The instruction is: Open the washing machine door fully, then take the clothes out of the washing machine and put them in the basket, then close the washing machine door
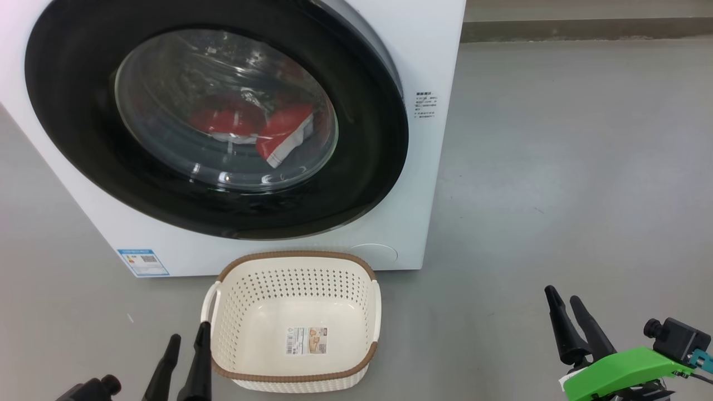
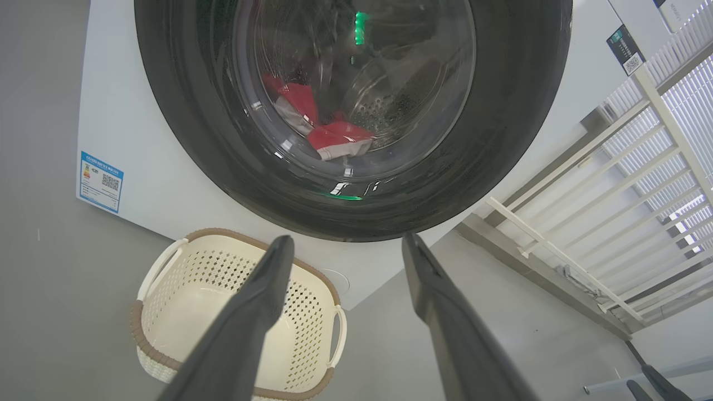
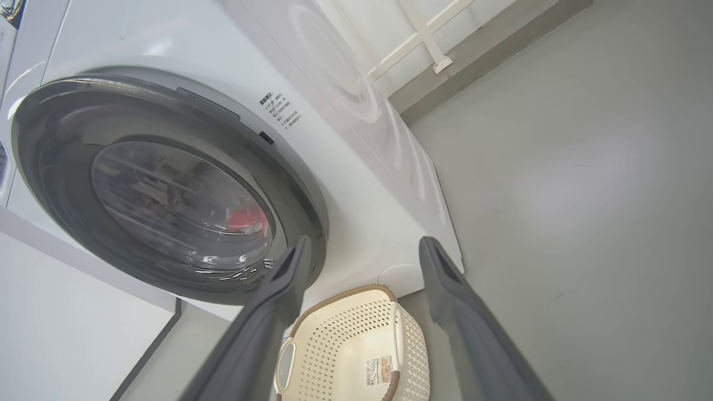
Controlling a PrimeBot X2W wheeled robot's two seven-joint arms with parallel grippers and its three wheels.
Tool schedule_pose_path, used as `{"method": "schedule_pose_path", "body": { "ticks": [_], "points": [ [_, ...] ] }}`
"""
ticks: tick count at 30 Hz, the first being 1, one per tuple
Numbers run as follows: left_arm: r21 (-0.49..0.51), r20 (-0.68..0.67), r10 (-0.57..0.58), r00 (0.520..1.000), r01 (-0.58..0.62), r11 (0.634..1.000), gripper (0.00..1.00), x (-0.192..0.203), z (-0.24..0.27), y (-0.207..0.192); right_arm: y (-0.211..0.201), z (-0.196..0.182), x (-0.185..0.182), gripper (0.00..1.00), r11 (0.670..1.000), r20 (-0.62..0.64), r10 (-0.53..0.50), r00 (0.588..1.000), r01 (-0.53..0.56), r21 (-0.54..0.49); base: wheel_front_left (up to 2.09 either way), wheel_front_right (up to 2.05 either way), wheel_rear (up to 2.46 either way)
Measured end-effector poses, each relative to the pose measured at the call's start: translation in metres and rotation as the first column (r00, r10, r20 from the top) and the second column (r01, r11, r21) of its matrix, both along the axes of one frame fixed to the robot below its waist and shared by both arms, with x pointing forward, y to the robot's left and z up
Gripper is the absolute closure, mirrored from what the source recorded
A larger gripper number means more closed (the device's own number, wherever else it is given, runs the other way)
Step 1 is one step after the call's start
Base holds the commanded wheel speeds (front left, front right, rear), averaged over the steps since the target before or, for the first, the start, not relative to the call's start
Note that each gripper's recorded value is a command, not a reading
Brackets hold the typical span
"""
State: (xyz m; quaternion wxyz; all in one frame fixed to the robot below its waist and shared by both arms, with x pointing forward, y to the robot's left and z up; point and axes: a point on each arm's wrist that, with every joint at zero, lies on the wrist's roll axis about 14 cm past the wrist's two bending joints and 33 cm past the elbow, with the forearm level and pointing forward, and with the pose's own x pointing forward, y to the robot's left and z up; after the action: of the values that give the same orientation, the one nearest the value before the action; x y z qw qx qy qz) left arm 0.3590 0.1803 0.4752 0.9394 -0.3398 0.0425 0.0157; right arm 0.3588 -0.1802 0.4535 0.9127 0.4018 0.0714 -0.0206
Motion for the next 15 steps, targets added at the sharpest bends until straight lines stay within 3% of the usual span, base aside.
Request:
{"method": "schedule_pose_path", "body": {
  "ticks": [15],
  "points": [
    [0.181, 0.019, -0.018, 1.0, 0.015, 0.983, 0.0, -0.0021, 0.002, -0.0003, -0.0025, 0.0036, 0.0008, 0.0, 0.988, 0.028, 0.016, 0.999, -0.012, -0.151, 0.0, 0.0, 0.0]
  ]
}}
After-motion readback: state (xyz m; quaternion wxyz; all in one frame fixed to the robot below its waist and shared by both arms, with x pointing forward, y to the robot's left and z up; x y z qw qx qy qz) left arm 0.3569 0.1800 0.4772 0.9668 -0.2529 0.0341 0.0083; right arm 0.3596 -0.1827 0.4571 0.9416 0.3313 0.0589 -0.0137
